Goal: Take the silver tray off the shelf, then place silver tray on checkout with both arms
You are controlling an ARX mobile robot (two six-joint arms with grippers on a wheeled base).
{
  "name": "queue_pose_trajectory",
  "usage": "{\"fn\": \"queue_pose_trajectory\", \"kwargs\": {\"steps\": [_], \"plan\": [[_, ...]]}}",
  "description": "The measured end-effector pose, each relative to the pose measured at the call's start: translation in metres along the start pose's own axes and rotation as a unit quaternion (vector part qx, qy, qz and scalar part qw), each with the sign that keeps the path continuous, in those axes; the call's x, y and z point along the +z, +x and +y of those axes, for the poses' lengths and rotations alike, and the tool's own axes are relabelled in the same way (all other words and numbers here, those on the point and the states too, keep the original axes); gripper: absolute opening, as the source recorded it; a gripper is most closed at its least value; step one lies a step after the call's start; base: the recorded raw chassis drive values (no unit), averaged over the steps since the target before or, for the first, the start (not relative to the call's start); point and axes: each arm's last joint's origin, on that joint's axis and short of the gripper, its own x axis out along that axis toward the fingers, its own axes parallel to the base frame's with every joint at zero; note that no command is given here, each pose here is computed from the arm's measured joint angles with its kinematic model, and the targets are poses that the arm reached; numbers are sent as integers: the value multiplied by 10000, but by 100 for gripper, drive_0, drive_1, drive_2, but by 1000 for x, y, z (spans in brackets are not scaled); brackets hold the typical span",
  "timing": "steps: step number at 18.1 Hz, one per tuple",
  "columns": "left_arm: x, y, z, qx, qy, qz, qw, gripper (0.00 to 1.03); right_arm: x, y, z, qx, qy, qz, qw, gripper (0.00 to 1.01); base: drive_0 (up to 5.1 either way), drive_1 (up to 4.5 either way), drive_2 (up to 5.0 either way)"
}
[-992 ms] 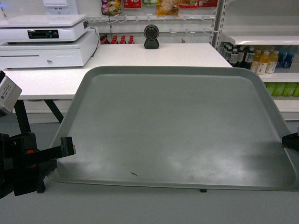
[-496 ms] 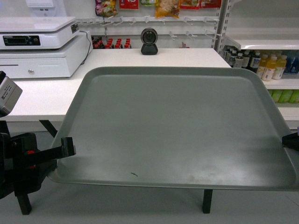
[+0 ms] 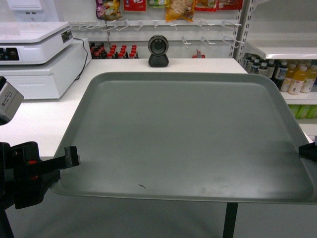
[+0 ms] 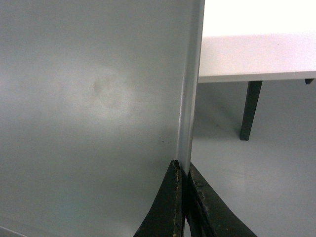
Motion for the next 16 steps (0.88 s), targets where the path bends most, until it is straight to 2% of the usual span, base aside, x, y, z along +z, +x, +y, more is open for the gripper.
{"fn": "queue_pose_trajectory", "kwargs": {"steps": [13, 16], "plan": [[0, 0, 0, -3, -2, 2, 10000, 3, 0, 0, 0, -2, 0, -2, 10000, 3, -6, 423, -434], [1, 1, -1, -4, -2, -15, 10000, 3, 0, 0, 0, -3, 0, -8, 10000, 3, 0, 0, 0]]}}
